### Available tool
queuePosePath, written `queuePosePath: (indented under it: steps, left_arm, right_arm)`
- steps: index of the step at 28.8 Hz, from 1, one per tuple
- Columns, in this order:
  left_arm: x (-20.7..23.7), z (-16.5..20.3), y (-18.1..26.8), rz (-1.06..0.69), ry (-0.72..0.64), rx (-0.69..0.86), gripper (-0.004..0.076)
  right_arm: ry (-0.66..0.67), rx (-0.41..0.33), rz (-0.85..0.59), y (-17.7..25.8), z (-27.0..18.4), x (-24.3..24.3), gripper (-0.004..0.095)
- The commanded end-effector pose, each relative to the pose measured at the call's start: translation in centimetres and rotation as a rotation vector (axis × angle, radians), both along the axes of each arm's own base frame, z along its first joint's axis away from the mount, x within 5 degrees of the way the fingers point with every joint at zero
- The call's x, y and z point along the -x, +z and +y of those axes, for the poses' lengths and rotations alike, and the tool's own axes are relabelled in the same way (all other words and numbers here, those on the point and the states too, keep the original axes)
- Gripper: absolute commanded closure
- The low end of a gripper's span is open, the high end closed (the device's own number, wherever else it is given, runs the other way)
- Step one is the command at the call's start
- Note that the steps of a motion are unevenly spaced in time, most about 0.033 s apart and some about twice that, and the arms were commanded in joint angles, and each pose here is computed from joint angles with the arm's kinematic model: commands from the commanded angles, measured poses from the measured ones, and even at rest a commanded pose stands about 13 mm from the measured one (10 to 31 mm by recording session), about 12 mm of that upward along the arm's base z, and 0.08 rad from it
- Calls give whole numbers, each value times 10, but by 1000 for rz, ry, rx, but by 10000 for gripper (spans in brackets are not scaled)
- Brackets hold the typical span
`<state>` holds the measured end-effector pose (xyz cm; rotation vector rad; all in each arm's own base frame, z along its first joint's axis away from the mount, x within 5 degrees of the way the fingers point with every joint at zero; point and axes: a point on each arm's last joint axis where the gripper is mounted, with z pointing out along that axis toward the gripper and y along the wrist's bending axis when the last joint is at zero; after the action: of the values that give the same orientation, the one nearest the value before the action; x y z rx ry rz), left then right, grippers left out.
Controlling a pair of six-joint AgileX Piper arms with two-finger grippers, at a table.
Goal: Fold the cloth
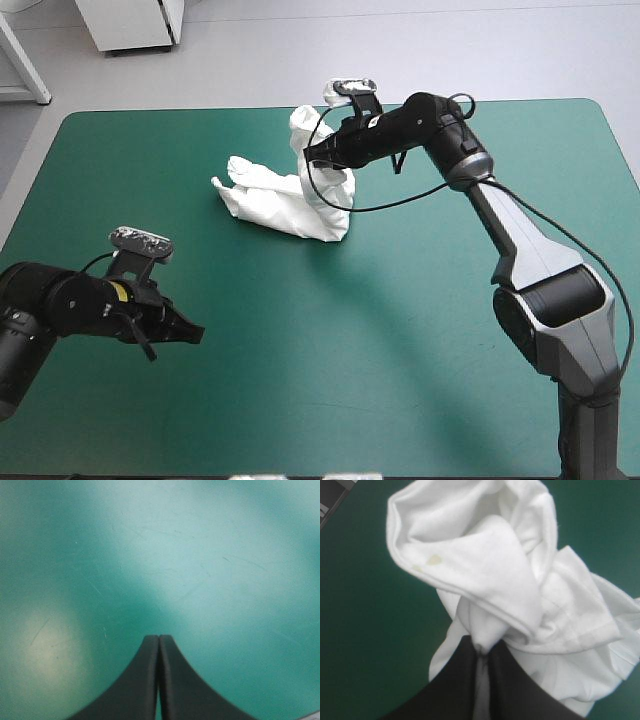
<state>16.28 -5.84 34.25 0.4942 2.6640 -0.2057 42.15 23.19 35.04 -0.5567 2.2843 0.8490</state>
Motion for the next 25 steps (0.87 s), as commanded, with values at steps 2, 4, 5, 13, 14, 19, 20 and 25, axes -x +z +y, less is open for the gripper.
queuePosePath:
  steps: [2,4,5,13,14,19,20,25]
  left_arm:
    - [22,5,21,-91,31,72,733]
    - [27,6,25,-108,46,89,733]
    - [30,6,25,-107,46,96,733]
    - [33,4,26,-79,57,132,733]
    - [33,4,26,-81,57,133,733]
    - [33,4,26,-81,60,135,733]
    - [33,4,26,-82,60,136,733]
    - [33,4,26,-85,61,139,733]
  right_arm:
    - [-14,-87,-113,18,16,0,922]
    - [-3,-91,-109,9,27,-5,921]
    - [3,-94,-113,6,32,-6,921]
    - [120,-144,-165,2,84,-5,880]
    - [129,-149,-166,4,85,-4,846]
    - [172,-152,-155,10,88,3,524]
    - [170,-149,-148,10,88,3,493]
    - [141,-130,-97,7,82,1,486]
